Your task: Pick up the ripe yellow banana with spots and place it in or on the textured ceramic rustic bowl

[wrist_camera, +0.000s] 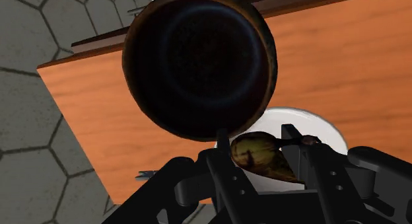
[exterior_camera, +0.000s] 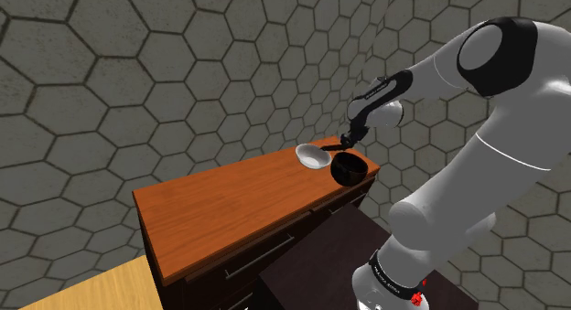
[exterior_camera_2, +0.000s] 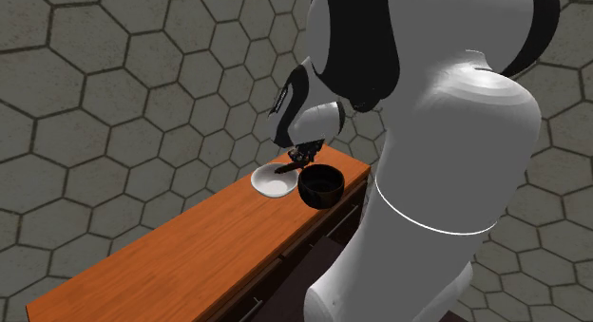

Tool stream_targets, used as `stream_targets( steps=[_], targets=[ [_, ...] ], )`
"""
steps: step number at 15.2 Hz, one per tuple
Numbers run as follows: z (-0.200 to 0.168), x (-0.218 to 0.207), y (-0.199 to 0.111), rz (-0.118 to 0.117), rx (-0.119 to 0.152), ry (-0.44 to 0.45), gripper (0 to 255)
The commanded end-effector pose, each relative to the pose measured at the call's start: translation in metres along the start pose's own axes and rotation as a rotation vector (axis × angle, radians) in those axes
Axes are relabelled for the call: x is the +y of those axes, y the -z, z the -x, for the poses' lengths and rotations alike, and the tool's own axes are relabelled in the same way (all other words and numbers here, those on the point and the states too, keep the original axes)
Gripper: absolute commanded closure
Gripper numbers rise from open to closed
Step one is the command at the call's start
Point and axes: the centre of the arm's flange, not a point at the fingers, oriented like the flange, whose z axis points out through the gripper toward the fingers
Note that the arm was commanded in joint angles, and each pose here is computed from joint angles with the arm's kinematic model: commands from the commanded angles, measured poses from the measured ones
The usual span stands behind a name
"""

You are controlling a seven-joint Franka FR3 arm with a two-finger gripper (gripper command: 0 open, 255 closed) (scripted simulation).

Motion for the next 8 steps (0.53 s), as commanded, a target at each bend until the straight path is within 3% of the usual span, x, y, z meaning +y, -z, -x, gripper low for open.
stream_targets(
  steps=[1,8],
  targets=[
    [0.012,0.02,-0.001,0.0,0.001,0.004,255],
    [0.05,0.086,-0.01,0.0,0.001,0.004,255]
  ],
)
